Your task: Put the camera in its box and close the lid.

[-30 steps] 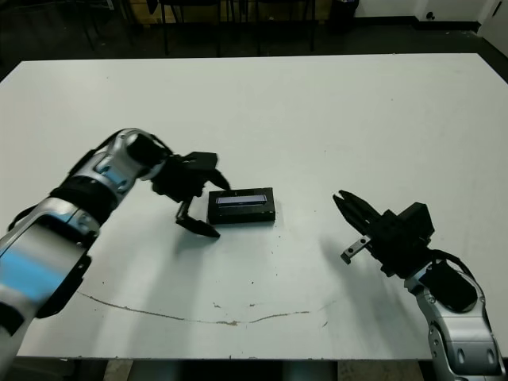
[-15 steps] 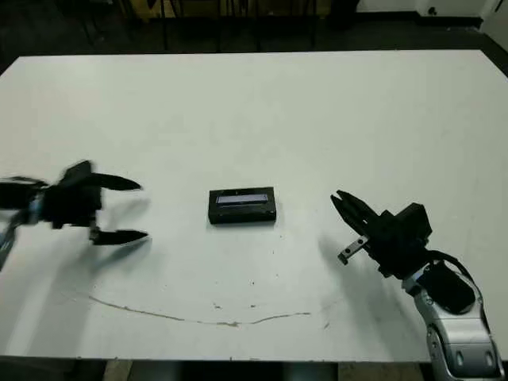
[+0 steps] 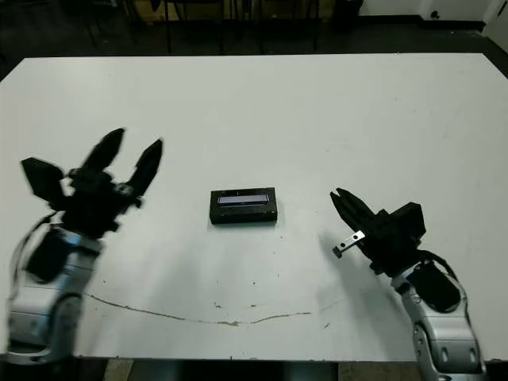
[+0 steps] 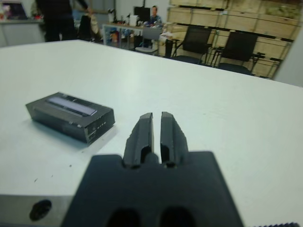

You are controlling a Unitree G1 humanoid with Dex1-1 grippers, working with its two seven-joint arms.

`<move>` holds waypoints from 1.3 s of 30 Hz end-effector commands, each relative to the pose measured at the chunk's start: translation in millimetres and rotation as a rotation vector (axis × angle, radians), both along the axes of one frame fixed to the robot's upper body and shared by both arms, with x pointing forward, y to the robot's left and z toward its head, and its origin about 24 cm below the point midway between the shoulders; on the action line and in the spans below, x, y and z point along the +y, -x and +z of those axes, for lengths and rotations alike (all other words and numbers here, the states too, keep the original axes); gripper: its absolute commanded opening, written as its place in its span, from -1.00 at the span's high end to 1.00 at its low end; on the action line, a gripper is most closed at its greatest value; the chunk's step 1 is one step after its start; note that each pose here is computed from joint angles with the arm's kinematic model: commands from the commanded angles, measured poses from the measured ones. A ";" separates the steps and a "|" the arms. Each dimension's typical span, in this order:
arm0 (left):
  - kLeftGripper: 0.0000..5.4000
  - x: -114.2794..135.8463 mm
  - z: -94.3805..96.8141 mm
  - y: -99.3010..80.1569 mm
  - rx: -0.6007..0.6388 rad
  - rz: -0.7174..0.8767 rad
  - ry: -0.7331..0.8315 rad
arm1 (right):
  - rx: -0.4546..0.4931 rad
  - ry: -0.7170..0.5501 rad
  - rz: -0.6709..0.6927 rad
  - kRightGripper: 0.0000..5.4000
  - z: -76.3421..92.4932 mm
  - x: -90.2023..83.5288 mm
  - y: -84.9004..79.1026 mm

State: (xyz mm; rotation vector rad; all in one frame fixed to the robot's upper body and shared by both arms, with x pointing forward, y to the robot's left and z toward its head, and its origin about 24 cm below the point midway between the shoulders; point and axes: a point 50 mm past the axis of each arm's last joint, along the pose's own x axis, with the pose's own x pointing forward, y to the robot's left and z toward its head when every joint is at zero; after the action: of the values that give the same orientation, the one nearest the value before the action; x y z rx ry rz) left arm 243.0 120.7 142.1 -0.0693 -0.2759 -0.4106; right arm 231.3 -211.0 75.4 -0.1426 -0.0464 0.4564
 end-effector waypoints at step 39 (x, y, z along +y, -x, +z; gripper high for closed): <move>0.99 -36.0 -100.7 -16.7 0.547 -0.167 -0.399 | -0.003 -0.079 -0.077 1.00 -6.0 6.9 9.5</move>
State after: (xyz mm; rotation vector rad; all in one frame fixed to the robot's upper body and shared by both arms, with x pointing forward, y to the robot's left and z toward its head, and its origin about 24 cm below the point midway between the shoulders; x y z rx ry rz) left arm 269.7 66.3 63.0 0.2059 0.2574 -0.6300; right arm 223.6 -203.3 72.5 -0.0731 -0.0850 0.3863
